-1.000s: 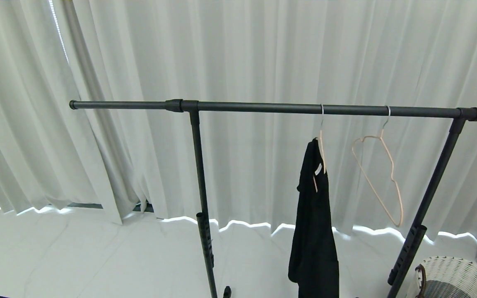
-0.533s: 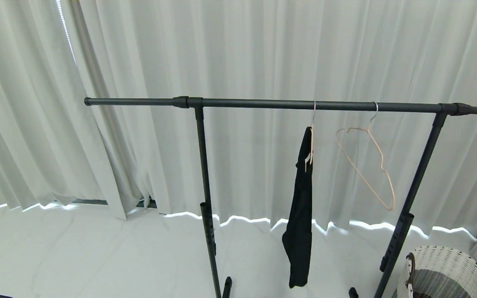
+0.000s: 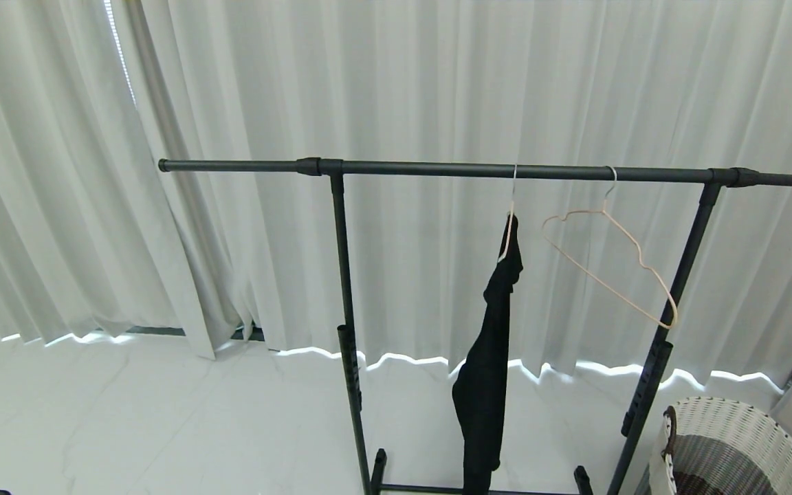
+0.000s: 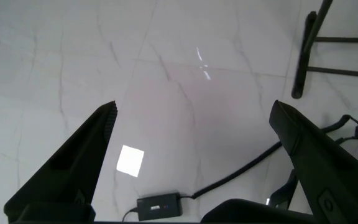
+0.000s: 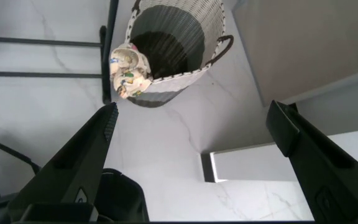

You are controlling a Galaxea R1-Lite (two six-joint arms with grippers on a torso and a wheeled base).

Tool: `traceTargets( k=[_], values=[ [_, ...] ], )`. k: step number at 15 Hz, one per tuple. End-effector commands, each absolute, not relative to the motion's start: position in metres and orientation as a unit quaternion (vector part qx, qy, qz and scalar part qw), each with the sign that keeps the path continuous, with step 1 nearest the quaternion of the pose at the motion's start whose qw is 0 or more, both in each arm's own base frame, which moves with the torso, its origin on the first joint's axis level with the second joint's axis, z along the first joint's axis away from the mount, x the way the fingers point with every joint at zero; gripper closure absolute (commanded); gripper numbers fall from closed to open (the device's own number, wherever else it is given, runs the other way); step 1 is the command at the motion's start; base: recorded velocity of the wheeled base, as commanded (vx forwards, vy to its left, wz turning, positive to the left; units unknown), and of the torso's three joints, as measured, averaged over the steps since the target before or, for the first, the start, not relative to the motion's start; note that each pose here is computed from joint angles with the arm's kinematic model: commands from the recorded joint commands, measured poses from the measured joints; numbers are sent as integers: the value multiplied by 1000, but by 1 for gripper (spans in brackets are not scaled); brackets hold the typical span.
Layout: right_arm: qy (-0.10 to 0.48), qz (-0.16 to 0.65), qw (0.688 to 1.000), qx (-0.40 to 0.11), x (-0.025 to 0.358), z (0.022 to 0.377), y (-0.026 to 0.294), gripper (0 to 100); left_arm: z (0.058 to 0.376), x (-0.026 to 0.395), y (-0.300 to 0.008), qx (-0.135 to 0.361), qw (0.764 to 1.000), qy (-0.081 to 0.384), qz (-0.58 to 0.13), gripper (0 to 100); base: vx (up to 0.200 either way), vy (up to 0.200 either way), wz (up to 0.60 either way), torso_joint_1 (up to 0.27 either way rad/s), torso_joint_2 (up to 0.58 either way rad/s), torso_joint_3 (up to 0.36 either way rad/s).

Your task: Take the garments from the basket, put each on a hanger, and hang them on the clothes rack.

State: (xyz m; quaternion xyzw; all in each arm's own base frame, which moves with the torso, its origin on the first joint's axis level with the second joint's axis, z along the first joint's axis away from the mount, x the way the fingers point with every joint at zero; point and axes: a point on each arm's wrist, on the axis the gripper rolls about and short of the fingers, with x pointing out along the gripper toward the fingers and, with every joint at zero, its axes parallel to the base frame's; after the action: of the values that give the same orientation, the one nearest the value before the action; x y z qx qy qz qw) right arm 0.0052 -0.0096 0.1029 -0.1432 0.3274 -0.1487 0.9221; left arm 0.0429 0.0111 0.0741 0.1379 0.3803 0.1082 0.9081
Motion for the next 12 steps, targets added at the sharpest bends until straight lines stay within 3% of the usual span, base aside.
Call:
traceTargets(
  k=[1, 2, 12],
  values=[
    [334, -148, 920, -145, 7, 103, -9, 0, 74, 43, 10, 141, 909, 380, 101, 0, 0, 0, 0, 0, 0, 0],
    [334, -148, 920, -145, 7, 103, -9, 0, 74, 44, 10, 142, 909, 381, 97, 0, 0, 0, 0, 0, 0, 0],
    [333, -148, 920, -146, 6, 103, -9, 0, 74, 45, 5, 163, 911, 376, 50, 0, 0, -200, 0, 5, 3, 4]
  ],
)
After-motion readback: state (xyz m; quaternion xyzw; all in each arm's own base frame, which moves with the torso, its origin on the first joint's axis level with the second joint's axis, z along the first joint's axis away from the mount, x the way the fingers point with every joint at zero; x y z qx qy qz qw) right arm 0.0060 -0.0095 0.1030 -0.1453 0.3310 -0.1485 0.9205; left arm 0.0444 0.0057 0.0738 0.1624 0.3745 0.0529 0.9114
